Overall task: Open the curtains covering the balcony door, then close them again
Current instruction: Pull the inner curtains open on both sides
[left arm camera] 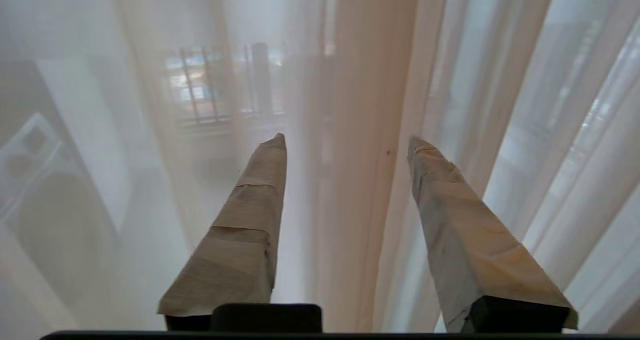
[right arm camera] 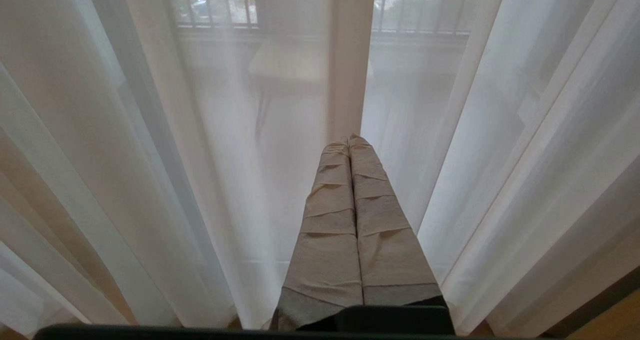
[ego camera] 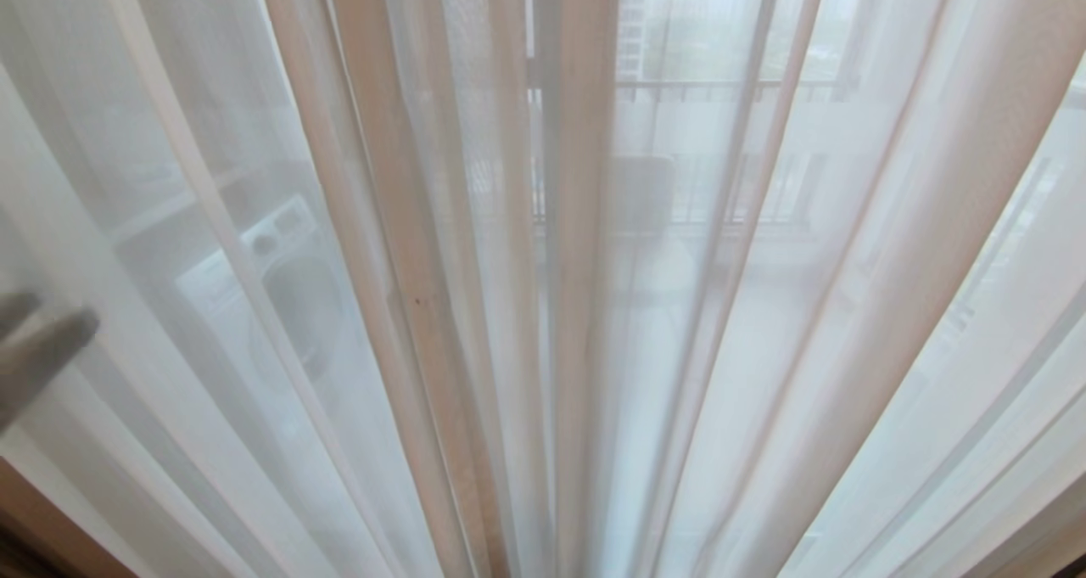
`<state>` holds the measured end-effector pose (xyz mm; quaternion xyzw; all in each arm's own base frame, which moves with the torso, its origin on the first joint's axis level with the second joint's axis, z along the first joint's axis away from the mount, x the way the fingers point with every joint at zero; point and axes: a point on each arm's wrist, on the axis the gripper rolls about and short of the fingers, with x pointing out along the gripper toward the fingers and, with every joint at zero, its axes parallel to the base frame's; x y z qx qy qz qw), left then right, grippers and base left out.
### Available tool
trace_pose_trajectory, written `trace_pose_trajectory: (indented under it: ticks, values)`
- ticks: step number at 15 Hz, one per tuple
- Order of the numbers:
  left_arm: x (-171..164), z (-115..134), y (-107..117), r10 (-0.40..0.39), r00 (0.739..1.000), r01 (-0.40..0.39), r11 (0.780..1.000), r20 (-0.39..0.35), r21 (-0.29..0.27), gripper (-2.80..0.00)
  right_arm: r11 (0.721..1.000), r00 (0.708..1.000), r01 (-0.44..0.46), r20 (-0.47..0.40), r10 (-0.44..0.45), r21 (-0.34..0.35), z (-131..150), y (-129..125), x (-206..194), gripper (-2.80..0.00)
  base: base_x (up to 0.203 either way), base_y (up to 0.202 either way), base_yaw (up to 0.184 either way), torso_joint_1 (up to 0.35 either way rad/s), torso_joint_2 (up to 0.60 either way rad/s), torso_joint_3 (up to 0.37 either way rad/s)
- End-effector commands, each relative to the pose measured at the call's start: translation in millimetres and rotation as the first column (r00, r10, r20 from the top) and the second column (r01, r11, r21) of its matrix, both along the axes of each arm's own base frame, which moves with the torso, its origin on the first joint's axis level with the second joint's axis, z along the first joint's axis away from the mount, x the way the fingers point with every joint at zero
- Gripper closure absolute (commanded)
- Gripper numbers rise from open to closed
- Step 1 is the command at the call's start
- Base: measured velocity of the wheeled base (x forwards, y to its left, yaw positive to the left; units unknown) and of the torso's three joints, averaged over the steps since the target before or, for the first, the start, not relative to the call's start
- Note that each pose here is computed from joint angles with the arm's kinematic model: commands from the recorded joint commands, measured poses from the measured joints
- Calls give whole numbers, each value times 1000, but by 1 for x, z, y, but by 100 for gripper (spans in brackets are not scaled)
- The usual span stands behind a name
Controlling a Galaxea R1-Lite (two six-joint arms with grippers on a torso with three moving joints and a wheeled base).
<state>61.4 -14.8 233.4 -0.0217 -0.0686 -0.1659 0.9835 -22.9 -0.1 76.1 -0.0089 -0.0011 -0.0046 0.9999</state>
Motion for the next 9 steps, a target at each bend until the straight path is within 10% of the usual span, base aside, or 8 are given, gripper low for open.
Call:
trace_pose_trajectory:
  ticks: [1,9]
  values:
    - [21,5,-9,-59,997,59,998,-46,10,-280,1000,1000,0,1,0,-1,0,0,0,0,0,0,0,0,0,0]
    - [96,61,-42,-203,974,206,978,-96,21,-280,1000,1000,0,1,0,-1,0,0,0,0,0,0,0,0,0,0]
